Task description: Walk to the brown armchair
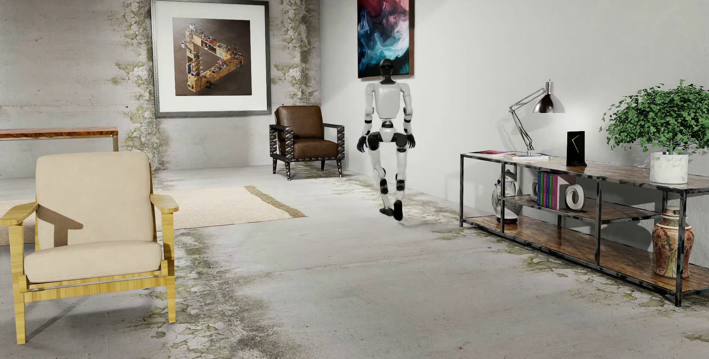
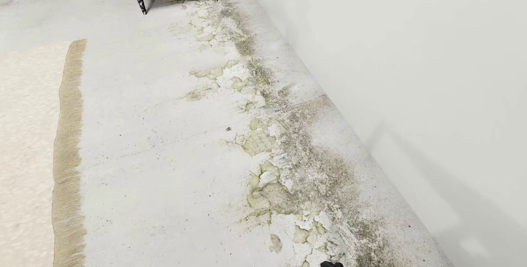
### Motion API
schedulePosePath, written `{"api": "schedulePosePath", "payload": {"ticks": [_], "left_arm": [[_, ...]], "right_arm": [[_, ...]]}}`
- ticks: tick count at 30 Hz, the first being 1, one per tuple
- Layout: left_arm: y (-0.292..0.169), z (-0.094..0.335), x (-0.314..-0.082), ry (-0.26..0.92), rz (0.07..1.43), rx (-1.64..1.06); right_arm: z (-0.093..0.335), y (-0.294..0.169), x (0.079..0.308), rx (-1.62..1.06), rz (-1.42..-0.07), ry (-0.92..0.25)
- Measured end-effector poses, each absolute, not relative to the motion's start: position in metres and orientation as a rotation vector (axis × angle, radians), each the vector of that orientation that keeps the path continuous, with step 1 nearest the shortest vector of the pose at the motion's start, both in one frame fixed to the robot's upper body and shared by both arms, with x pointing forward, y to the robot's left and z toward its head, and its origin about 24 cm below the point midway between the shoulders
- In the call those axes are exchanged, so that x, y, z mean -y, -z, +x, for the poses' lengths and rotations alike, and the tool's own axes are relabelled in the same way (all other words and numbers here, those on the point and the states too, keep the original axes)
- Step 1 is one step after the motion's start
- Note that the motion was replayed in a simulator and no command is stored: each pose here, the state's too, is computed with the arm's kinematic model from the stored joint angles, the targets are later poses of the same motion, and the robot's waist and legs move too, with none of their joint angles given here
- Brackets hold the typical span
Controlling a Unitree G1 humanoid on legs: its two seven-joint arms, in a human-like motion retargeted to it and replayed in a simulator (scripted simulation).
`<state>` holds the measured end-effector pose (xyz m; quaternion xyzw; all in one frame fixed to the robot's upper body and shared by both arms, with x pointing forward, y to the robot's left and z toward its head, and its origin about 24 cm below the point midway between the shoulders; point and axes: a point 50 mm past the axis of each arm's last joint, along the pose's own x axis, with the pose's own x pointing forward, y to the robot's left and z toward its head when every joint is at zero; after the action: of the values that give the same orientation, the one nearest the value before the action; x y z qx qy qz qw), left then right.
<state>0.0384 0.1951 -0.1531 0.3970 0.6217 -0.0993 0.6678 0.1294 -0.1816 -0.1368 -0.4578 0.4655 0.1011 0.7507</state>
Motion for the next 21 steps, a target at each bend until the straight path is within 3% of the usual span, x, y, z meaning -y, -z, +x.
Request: {"api": "schedulePosePath", "payload": {"ticks": [2, 3, 4, 6, 7, 8, 11, 14, 17, 20, 21], "left_arm": [[0.144, 0.080, -0.200, 0.108, 0.883, -1.282], [0.137, 0.099, -0.203, 0.055, 0.887, -1.192], [0.128, 0.121, -0.204, 0.018, 0.904, -1.092], [0.105, 0.162, -0.200, 0.004, 0.934, -0.883], [0.093, 0.179, -0.196, 0.011, 0.949, -0.784], [0.081, 0.192, -0.191, 0.022, 0.950, -0.688], [0.059, 0.213, -0.175, 0.064, 0.941, -0.530], [0.065, 0.210, -0.165, 0.115, 0.955, -0.553], [0.104, 0.167, -0.180, 0.154, 1.006, -0.836], [0.138, 0.123, -0.194, 0.486, 1.195, -1.130], [0.142, 0.111, -0.201, 0.532, 1.204, -1.185]], "right_arm": [[0.096, 0.152, 0.178, -1.133, -1.076, -0.534], [0.084, 0.155, 0.182, -1.196, -1.055, -0.543], [0.073, 0.156, 0.189, -1.247, -1.023, -0.451], [0.054, 0.156, 0.200, -1.305, -0.926, -0.134], [0.044, 0.156, 0.201, -1.332, -0.904, -0.045], [0.036, 0.157, 0.198, -1.353, -0.899, -0.037], [0.025, 0.162, 0.186, -1.376, -0.861, -0.253], [0.034, 0.160, 0.182, -1.356, -0.793, -0.236], [0.053, 0.158, 0.179, -1.312, -0.843, -0.154], [0.083, 0.151, 0.184, -1.222, -0.858, -0.088], [0.095, 0.148, 0.190, -1.166, -0.896, -0.083]]}}
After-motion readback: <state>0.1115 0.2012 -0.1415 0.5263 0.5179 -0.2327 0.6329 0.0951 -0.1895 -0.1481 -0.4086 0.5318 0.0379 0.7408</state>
